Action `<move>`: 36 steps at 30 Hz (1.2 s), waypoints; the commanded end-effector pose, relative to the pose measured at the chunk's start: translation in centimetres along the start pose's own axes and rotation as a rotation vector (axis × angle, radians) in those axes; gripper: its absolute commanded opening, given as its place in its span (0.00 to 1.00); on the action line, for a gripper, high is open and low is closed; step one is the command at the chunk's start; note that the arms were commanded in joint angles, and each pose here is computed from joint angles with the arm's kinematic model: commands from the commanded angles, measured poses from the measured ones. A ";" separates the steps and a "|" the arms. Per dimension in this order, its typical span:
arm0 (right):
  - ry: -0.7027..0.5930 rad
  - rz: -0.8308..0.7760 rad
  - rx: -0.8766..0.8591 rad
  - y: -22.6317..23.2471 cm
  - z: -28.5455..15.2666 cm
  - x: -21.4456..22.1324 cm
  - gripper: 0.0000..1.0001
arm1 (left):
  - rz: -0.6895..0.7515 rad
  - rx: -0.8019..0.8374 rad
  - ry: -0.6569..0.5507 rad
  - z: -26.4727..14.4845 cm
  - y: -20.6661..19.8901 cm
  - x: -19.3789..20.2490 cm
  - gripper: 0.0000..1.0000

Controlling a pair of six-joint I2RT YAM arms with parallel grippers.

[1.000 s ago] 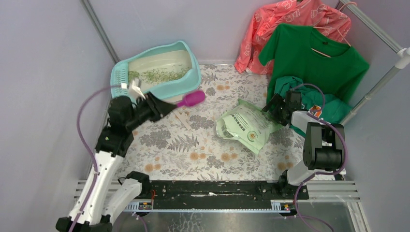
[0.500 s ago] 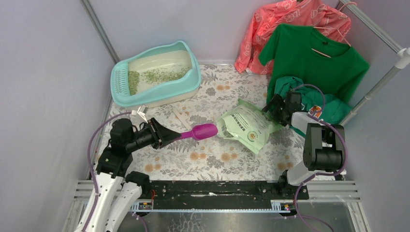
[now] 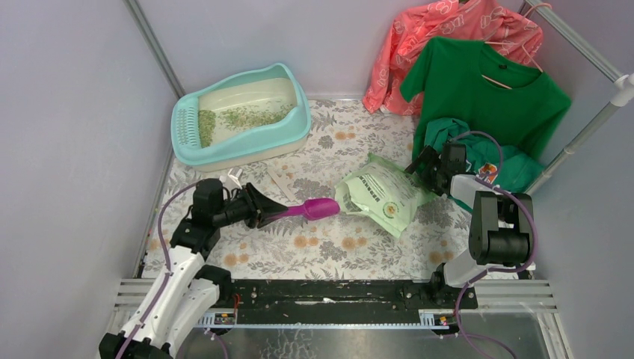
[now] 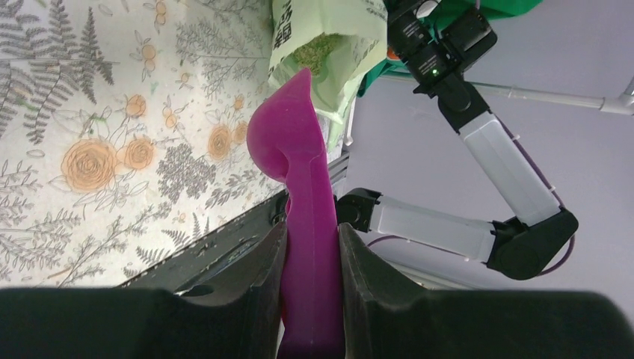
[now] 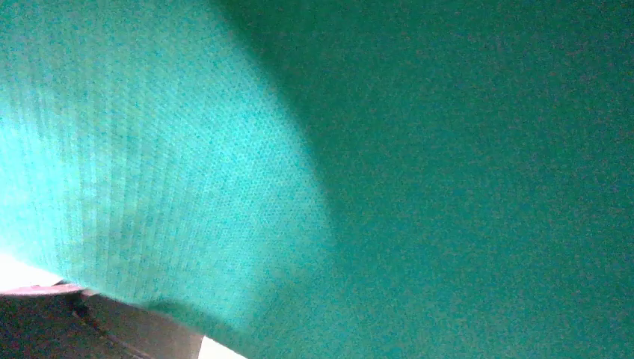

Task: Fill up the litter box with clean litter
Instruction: 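Scoop the cat litter from the cat litter bag.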

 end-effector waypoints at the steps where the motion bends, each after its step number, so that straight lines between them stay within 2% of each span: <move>1: 0.049 0.027 0.007 -0.6 0.0 1.7 0.98 | 0.066 0.121 -0.020 0.5 -2.6 -1.0 0.06; 10: 0.043 0.040 0.029 -1.5 -0.2 2.6 0.98 | 0.084 0.092 -0.007 3.6 -3.2 -1.4 0.06; 16: 0.031 0.051 0.038 -1.9 -0.4 3.0 0.99 | 0.117 0.025 0.010 7.5 -3.4 -1.5 0.06; 20: 0.045 0.049 0.038 -2.2 -0.3 3.4 0.99 | 0.179 0.022 -0.014 10.1 -5.7 -2.6 0.05; 23: 0.047 0.051 0.040 -2.4 -0.3 3.7 0.99 | 0.199 -0.012 -0.008 12.1 -6.0 -3.3 0.05; 30: 0.047 0.046 0.060 -3.2 -0.5 4.3 0.99 | 0.199 -0.222 0.084 15.5 -2.0 -3.7 0.05; 36: 0.040 0.051 0.054 -3.2 -0.5 4.4 0.99 | 0.193 -0.244 0.143 16.6 -1.3 -3.0 0.05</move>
Point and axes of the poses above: each gripper's point midway between its finger pads, its own z axis out along the fingers, its own y axis along the line the jaws close on, x = y × z, the point moved 3 cm from there along -z, back along the fingers, and after that the axes turned 3 degrees about z, right-handed, at the moved point
